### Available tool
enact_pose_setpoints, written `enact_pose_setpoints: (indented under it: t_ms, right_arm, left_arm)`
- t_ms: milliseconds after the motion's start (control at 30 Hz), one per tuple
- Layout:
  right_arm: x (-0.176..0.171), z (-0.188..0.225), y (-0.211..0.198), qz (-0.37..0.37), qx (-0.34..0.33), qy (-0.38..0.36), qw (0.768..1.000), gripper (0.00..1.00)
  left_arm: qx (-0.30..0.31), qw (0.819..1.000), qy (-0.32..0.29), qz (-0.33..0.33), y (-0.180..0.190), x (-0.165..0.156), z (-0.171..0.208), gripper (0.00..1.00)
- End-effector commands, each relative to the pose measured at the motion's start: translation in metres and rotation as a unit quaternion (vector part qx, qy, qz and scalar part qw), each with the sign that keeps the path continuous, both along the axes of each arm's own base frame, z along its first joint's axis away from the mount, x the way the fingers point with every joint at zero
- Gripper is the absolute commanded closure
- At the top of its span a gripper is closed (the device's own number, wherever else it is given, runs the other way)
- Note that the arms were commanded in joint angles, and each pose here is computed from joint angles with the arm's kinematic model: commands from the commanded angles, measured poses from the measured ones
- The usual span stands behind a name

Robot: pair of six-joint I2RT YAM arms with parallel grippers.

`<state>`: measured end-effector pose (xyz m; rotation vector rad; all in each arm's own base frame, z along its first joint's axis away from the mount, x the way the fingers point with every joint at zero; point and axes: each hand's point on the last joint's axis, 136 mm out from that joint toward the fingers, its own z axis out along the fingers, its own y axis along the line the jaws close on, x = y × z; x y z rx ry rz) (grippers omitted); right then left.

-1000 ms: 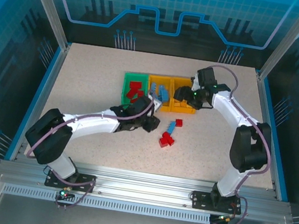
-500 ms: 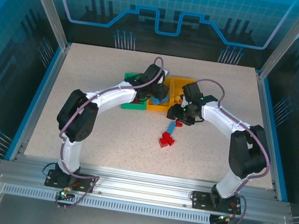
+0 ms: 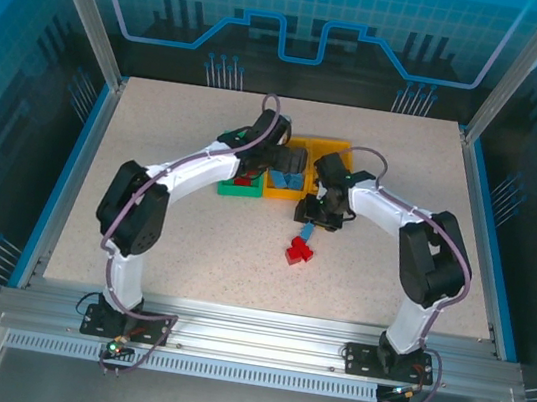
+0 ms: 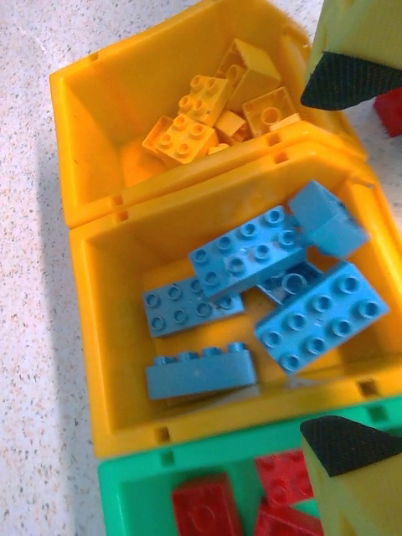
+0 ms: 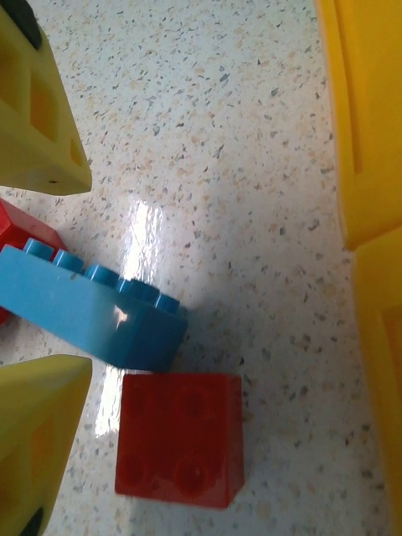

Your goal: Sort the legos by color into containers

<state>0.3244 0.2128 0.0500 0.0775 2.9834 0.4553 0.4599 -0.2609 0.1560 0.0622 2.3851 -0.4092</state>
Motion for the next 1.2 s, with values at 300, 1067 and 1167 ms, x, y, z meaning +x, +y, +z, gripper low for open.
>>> enact_pose_setpoints:
  t_ms: [300,1067,1167]
  right_arm:
    - [-0.017,-0.024,0.002,0.033,-0.067,0.036,0.997,0.61]
    - [0.123,0.082,0.065,0.021,0.090,-0.102,0.990,0.78]
    - [0.146,0.075,0.064,0.003,0.098,-0.098,0.990,0.71]
  left_arm:
    - [-0.008,0.999,-0.034,0.042,0.043,-0.045,0.039,0.01]
    - [0.001,0.999,0.040,0.028,0.064,-0.142,-0.044,0.01]
    - [0.008,0.999,0.039,0.000,0.054,-0.153,-0.050,0.01]
